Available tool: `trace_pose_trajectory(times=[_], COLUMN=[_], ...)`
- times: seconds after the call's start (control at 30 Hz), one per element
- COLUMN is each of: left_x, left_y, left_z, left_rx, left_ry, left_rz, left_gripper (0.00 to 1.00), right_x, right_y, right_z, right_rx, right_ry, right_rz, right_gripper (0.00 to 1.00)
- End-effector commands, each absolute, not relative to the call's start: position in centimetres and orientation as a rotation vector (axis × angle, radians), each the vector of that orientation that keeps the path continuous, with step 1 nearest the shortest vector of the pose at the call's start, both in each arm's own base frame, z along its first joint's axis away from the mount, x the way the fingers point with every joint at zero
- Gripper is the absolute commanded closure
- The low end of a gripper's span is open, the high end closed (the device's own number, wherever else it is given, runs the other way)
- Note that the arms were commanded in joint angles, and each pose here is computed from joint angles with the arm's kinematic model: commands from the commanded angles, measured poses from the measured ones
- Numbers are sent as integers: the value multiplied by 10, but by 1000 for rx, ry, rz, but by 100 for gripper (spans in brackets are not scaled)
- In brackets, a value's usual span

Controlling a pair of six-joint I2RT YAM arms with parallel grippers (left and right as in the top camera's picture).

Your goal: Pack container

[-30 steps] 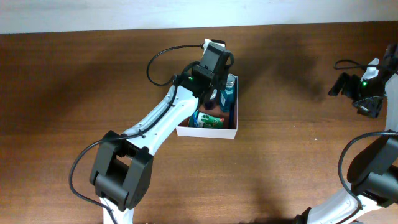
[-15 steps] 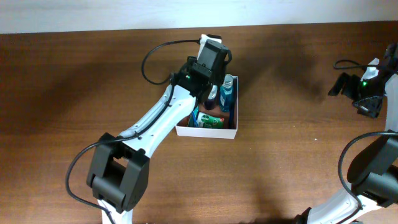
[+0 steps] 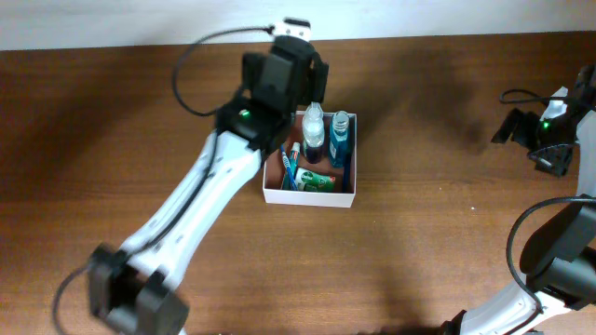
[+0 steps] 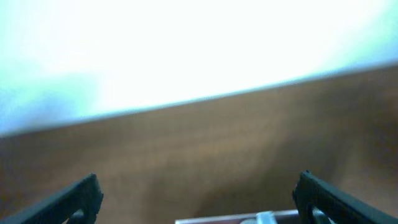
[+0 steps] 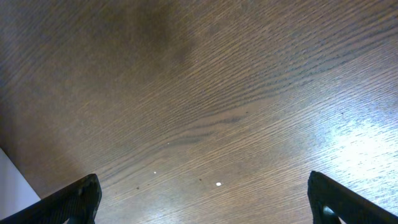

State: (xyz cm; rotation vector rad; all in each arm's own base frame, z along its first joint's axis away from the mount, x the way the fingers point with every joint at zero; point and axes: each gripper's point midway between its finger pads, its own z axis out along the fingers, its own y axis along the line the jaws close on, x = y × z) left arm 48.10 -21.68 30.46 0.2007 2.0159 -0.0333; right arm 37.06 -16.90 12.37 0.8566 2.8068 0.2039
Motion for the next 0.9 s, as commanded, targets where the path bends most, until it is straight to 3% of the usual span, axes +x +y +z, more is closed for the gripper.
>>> trace_pose_trajectory(times=[0.0,0.33,0.6,0.87], left_x=[450,385,307,295], left_y=[-204,-154,-60,-12], left_z=[375,361,329,343], left_rx=[205,234,-107,-247], left_ry=[1904,2099,2352,2215], left_rz=[-61,99,376,215], left_gripper=[1,1,1,1], right_x=[371,371,371,371], right_y=[-168,-168,-168,-168], right_z=[125,125,125,125], right_rx=[859,859,859,859], right_ry=[2802,2802,2802,2802], right_rz=[200,200,201,200], right_gripper=[1,1,1,1])
